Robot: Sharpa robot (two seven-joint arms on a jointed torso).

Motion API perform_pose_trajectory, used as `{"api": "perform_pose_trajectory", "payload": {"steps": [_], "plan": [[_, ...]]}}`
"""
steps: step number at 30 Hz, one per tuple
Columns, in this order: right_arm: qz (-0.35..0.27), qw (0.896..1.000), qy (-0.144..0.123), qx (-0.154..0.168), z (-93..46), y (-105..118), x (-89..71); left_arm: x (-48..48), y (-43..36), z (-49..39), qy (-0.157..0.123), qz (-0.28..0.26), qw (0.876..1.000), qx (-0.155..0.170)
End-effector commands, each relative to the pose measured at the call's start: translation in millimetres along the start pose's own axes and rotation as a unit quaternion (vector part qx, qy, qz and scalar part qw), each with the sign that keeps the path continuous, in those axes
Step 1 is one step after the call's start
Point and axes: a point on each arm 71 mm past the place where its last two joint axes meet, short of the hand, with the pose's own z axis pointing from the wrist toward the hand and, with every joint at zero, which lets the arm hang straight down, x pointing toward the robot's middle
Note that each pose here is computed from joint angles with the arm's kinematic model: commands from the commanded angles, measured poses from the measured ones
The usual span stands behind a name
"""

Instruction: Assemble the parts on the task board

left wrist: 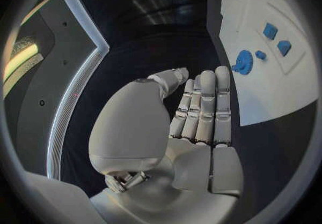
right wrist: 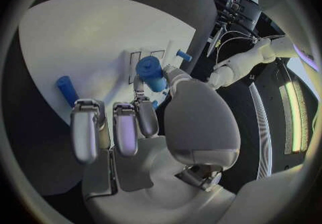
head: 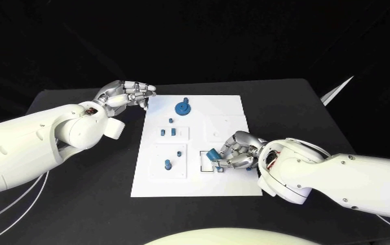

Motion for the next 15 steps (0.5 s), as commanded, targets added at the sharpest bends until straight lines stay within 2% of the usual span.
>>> {"api": "perform_pose_trajectory", "payload": {"steps": [1, 15], "plan": [[-0.001, 1.0, 0.003, -0.002, 3.3, 2.3, 1.8, 2.2, -0.7, 0.5, 0.004, -0.002, 1.0, 0.002], [-0.007, 1.0, 0.009, -0.004, 11.3, 8.3, 6.5, 1.9, -1.0, -0.6, 0.003, -0.002, 1.0, 0.001]]}}
